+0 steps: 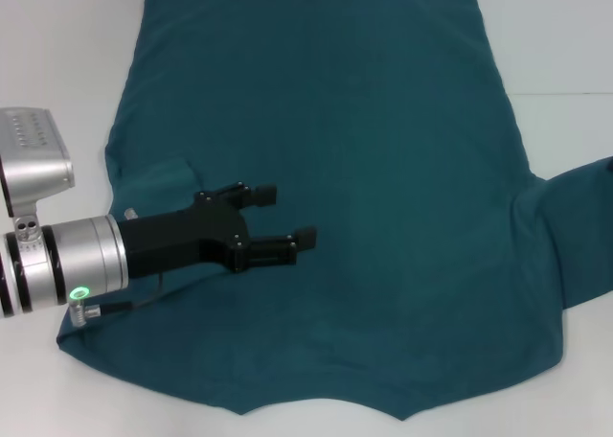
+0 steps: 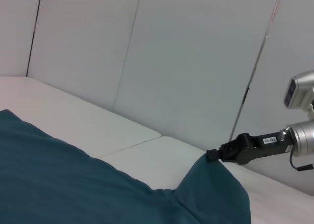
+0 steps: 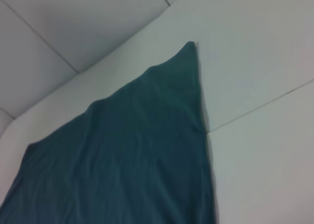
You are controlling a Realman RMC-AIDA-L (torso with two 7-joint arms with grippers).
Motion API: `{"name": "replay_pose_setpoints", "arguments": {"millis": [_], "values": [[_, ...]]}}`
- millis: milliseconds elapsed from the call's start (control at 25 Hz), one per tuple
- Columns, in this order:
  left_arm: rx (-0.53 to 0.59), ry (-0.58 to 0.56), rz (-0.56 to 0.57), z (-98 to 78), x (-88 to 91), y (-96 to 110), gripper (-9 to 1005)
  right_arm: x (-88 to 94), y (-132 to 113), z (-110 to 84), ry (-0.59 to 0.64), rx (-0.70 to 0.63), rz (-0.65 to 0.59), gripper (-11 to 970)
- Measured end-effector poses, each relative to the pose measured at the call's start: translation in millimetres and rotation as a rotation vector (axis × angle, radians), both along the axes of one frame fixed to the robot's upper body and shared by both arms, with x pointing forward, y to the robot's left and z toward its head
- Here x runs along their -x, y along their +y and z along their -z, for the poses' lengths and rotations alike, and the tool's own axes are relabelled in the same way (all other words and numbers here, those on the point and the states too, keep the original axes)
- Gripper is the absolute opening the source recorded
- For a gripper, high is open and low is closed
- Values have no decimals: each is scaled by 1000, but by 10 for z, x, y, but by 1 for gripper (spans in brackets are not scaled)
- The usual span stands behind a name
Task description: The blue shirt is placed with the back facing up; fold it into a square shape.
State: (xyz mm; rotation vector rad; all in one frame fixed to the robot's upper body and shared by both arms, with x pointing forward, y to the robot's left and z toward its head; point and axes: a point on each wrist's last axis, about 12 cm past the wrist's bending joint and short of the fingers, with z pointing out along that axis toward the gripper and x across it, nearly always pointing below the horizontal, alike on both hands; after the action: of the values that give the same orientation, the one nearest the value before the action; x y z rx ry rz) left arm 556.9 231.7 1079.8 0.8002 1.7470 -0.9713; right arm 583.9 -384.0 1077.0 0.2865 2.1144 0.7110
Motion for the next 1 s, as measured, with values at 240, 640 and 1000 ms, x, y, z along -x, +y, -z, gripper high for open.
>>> {"name": "replay_pose_setpoints", "arguments": {"millis": [240, 640, 1000], "values": [[4, 5, -4, 9, 10, 6, 950, -81, -37, -89, -6, 67, -43, 12], [11, 16, -8, 13, 14, 5, 950, -151, -57, -156, -28, 141, -84, 14], [13, 21, -6, 16, 5, -15, 950, -190, 24, -170, -37, 185, -143, 16]]}}
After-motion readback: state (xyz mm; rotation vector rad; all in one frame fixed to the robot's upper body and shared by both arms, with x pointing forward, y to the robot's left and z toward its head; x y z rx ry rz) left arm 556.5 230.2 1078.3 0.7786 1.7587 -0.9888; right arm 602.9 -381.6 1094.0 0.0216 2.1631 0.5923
